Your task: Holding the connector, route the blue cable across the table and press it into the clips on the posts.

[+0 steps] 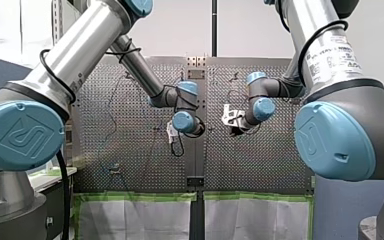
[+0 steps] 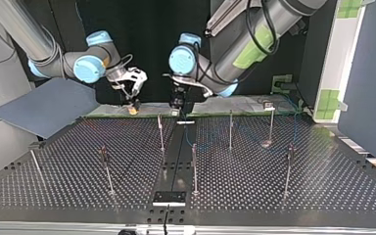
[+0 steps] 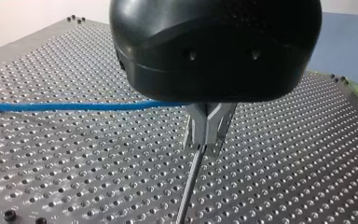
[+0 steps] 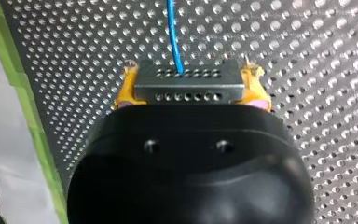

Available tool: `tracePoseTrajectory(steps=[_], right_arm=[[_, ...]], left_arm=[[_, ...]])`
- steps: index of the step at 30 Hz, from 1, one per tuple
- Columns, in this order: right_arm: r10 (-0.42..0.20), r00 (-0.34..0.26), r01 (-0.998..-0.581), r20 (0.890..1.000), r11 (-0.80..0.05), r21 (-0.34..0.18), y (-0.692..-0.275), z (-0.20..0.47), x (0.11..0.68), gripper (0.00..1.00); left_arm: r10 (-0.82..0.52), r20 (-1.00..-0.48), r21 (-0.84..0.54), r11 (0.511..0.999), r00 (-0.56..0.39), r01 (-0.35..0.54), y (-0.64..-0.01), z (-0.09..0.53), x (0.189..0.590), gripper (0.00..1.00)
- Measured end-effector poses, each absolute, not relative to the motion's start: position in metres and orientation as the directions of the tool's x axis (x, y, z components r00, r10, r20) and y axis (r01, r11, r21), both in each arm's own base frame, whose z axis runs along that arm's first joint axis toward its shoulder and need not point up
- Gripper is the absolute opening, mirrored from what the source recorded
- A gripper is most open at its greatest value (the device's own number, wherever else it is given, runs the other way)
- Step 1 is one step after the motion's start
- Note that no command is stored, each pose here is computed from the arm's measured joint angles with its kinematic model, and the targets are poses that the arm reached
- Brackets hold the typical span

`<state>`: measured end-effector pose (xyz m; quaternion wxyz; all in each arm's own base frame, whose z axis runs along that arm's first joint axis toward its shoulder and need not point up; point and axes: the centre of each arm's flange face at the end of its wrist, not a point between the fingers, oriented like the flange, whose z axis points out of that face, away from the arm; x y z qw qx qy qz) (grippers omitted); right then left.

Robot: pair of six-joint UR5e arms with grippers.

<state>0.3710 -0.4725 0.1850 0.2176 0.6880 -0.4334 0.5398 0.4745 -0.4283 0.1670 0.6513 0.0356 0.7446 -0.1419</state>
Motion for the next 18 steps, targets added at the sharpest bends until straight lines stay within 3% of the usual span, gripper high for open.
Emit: tracePoseTrajectory(steps=[8, 18], right_arm=[[-0.341, 0.019, -0.822, 0.94, -0.541, -0.18, -0.489, 0.191, 0.364, 0.0], [-0.345, 0.016, -0.826, 0.938, -0.533, -0.182, -0.504, 0.182, 0.354, 0.0]], left_arm=[[-0.134, -0.977, -0.174, 0.95, -0.163, 0.261, -0.434, 0.152, 0.494, 0.0], [-0.185, -0.974, -0.216, 0.938, -0.133, 0.272, -0.434, 0.167, 0.527, 0.0]])
